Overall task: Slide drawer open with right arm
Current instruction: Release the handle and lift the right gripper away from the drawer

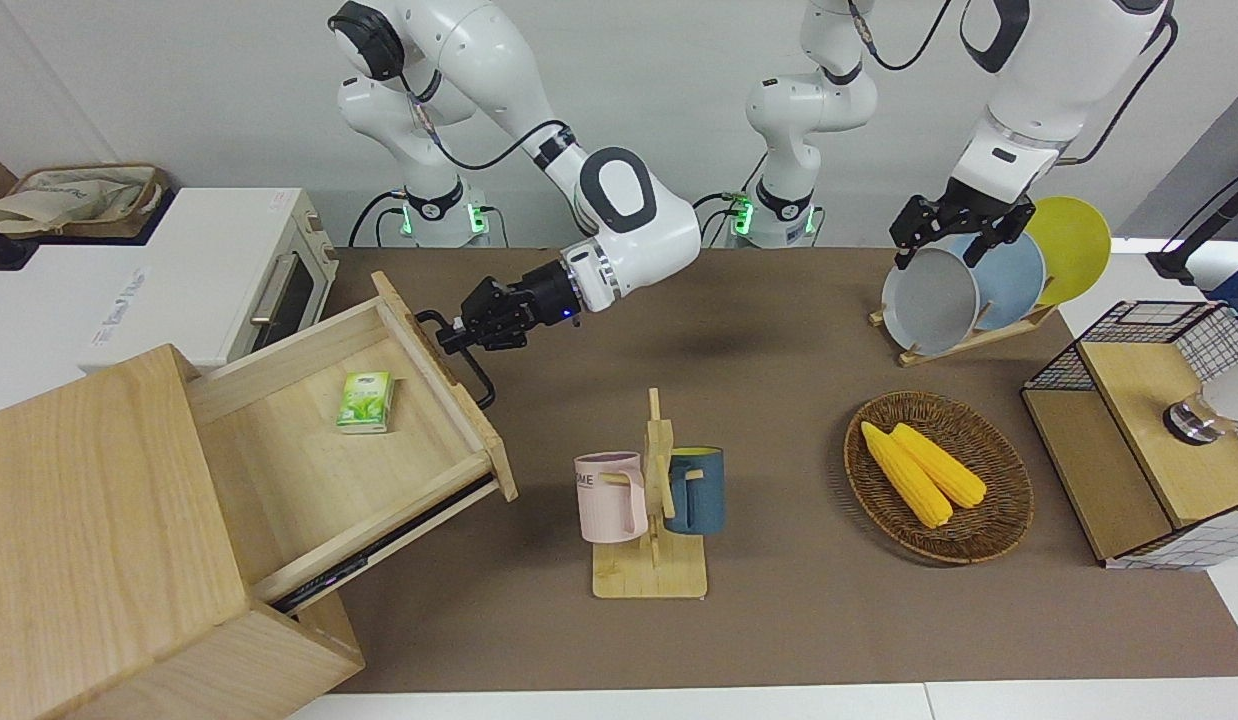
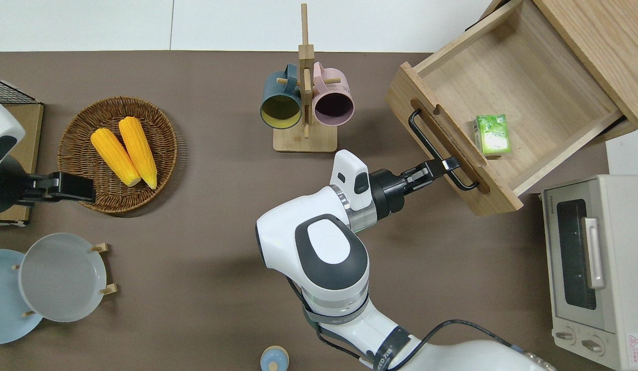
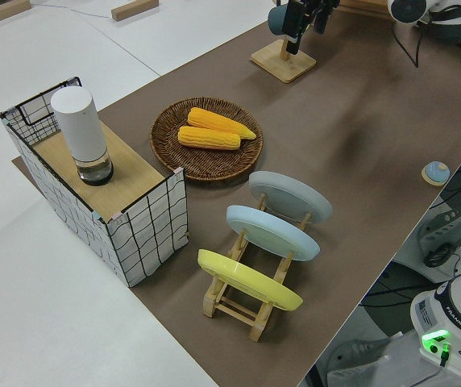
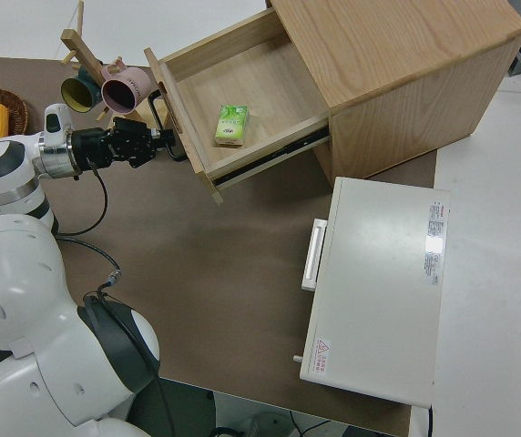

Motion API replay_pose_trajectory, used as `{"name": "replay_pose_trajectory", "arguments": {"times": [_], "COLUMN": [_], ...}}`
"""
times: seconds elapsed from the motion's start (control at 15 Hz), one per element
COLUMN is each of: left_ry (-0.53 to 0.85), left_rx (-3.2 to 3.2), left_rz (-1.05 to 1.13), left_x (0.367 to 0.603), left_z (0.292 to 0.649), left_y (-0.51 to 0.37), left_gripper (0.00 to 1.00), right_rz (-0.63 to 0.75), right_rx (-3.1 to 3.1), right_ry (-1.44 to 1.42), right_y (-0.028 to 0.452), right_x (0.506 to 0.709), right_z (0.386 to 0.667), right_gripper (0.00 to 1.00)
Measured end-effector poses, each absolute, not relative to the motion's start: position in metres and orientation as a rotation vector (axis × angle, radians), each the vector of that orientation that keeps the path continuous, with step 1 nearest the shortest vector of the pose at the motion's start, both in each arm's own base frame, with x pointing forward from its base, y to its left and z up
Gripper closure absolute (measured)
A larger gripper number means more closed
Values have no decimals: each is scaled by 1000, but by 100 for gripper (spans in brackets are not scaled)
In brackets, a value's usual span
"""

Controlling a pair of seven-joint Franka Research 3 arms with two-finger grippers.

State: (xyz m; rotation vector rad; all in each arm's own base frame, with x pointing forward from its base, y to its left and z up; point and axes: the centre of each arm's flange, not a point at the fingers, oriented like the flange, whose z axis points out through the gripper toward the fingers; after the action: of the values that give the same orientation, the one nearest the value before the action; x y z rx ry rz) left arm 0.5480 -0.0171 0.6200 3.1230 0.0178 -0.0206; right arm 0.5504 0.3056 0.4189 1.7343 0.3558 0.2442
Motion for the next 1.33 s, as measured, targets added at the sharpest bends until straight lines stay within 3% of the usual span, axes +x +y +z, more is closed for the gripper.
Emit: {"name": "replay_pose_trajectory", "arguments": {"times": [0.6, 0.67, 1.13, 1.2, 1.33], "left_ry": [18, 18, 18, 18, 18], "left_rx": [3123, 3123, 3123, 3123, 3123], "left_rz": [-21, -21, -21, -21, -21], "left_x": [548, 548, 548, 548, 548], "left_z": [620, 620, 620, 620, 620], "left_y": [-17, -17, -17, -17, -17], "left_gripper": [0, 0, 0, 0, 0], "right_rz": [208, 195, 186, 185, 185], "right_rx": [1735, 1729, 1711, 1711, 1711], "right_ry": [339, 331, 300, 299, 299], "right_y": [308, 309, 308, 307, 307], "right_x": [543, 539, 533, 533, 533], "right_z": [419, 420, 431, 431, 431], "right_gripper": [79, 74, 7, 2, 1]}}
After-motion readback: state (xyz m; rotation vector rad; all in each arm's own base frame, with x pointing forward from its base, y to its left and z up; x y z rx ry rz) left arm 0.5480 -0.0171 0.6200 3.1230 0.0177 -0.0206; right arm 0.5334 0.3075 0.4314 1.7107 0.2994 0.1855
